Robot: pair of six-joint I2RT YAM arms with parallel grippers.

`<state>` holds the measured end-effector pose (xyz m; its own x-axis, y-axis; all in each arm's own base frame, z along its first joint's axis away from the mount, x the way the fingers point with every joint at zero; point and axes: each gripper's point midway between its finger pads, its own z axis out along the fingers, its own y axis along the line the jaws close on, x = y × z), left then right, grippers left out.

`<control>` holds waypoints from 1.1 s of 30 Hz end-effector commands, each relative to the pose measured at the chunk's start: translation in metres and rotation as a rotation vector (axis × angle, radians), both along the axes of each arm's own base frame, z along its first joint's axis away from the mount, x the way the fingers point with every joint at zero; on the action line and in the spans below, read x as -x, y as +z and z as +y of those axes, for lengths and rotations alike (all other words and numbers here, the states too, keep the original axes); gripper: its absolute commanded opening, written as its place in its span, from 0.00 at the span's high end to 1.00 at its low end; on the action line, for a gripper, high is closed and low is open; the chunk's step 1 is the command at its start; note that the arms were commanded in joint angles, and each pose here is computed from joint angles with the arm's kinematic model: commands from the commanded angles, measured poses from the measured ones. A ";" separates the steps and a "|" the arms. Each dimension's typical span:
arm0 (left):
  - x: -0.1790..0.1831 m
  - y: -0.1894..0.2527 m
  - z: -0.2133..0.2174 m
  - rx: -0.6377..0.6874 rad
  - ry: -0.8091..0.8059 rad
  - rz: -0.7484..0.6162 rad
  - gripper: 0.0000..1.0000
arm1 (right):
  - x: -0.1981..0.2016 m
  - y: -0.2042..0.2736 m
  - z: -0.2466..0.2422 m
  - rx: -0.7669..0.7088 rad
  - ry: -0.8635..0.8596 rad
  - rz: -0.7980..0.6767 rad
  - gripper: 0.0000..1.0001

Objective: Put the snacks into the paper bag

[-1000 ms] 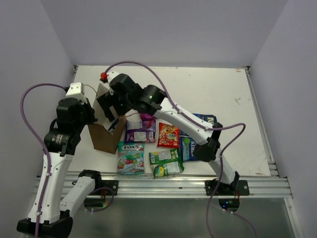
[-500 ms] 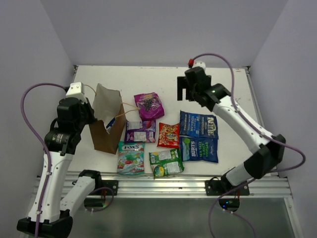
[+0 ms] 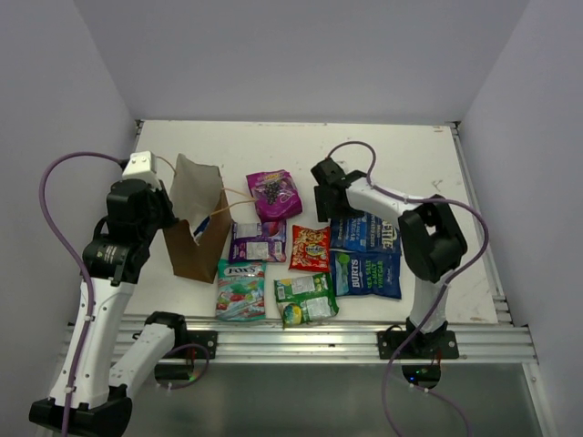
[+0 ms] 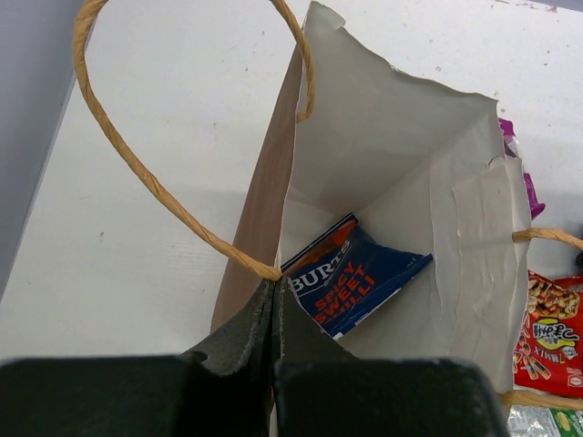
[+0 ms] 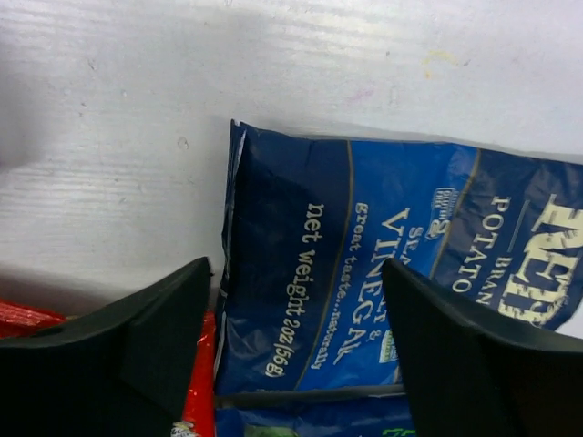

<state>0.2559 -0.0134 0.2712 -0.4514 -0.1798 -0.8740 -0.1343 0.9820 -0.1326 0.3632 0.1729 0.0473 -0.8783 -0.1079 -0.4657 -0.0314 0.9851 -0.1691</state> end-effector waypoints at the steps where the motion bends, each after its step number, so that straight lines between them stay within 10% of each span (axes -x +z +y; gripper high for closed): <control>1: 0.000 0.010 0.004 -0.030 0.007 -0.029 1.00 | 0.009 -0.033 0.000 -0.033 -0.046 0.077 0.27; 5: 0.000 0.011 0.006 -0.038 0.011 -0.033 1.00 | 0.023 -0.053 -0.002 -0.031 -0.051 0.150 0.40; 8: 0.000 0.011 0.006 -0.037 0.011 -0.036 1.00 | 0.023 -0.048 -0.005 -0.015 -0.047 0.143 0.99; 15: -0.002 0.008 0.003 -0.031 0.001 -0.028 1.00 | -0.035 0.130 0.074 -0.259 0.162 -0.188 1.00; 22: -0.003 0.006 -0.001 -0.021 -0.017 -0.024 1.00 | 0.006 0.358 0.236 -0.794 0.583 -0.472 1.00; 28: -0.004 0.009 -0.002 -0.023 -0.022 -0.031 1.00 | 0.077 0.412 0.323 -1.338 0.733 -0.300 1.00; 33: -0.004 0.008 -0.004 -0.019 -0.031 -0.031 1.00 | 0.120 0.385 0.372 -1.485 0.805 -0.077 1.00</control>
<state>0.2559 -0.0121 0.2702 -0.4565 -0.1566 -0.8758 -0.1311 0.9855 -0.1078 0.2655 0.5076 0.4720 -0.6535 0.1788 -0.7355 -0.7183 0.1601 0.6771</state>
